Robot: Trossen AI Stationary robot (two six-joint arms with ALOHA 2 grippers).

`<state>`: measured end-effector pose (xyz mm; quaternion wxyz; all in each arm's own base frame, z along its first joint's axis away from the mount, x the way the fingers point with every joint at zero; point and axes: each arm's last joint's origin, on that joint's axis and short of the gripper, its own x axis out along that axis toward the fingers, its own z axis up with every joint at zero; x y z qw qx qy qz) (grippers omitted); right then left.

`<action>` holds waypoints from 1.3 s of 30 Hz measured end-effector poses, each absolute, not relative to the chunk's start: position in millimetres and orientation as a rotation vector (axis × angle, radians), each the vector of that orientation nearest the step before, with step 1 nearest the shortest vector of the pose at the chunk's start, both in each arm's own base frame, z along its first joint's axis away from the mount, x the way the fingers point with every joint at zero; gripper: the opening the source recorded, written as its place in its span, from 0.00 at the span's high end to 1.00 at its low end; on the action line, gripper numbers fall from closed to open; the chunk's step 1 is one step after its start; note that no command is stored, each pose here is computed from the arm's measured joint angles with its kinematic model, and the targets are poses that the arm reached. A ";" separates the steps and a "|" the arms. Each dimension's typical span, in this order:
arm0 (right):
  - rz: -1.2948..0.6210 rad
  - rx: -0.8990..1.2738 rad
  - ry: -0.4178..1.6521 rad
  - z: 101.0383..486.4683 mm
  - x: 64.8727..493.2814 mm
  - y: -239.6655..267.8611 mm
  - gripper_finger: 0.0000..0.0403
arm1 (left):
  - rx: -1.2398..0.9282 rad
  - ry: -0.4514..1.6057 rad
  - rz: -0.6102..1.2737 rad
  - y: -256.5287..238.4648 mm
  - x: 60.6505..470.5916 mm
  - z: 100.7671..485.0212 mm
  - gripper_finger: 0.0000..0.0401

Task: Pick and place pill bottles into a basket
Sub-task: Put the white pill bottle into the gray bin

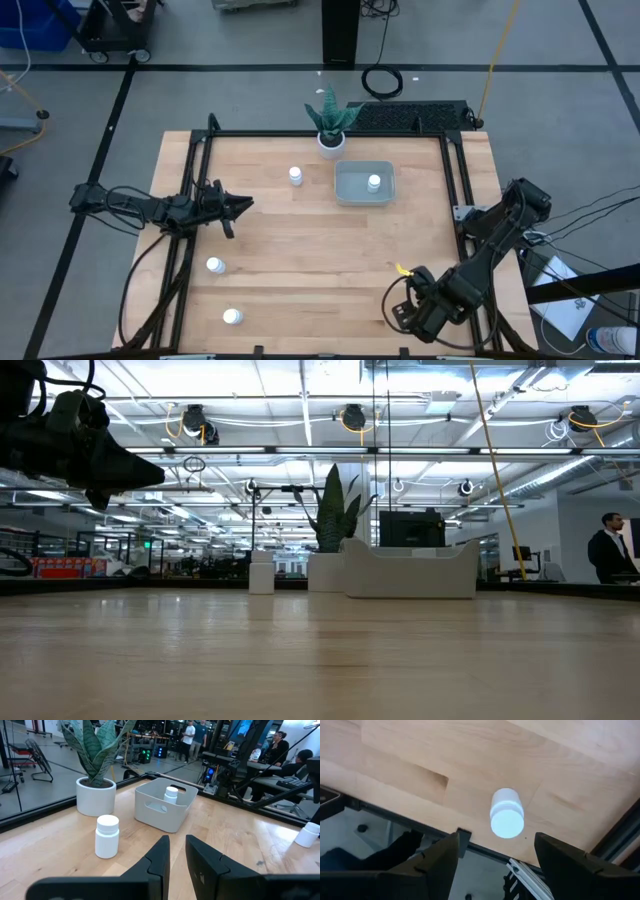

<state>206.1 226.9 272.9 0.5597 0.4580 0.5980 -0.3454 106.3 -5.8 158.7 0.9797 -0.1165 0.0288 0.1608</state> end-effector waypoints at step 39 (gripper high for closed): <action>-0.901 1.033 1.509 212.4 208.3 248.6 0.38 | -0.235 0.058 0.324 -5.8 106.3 158.7 0.84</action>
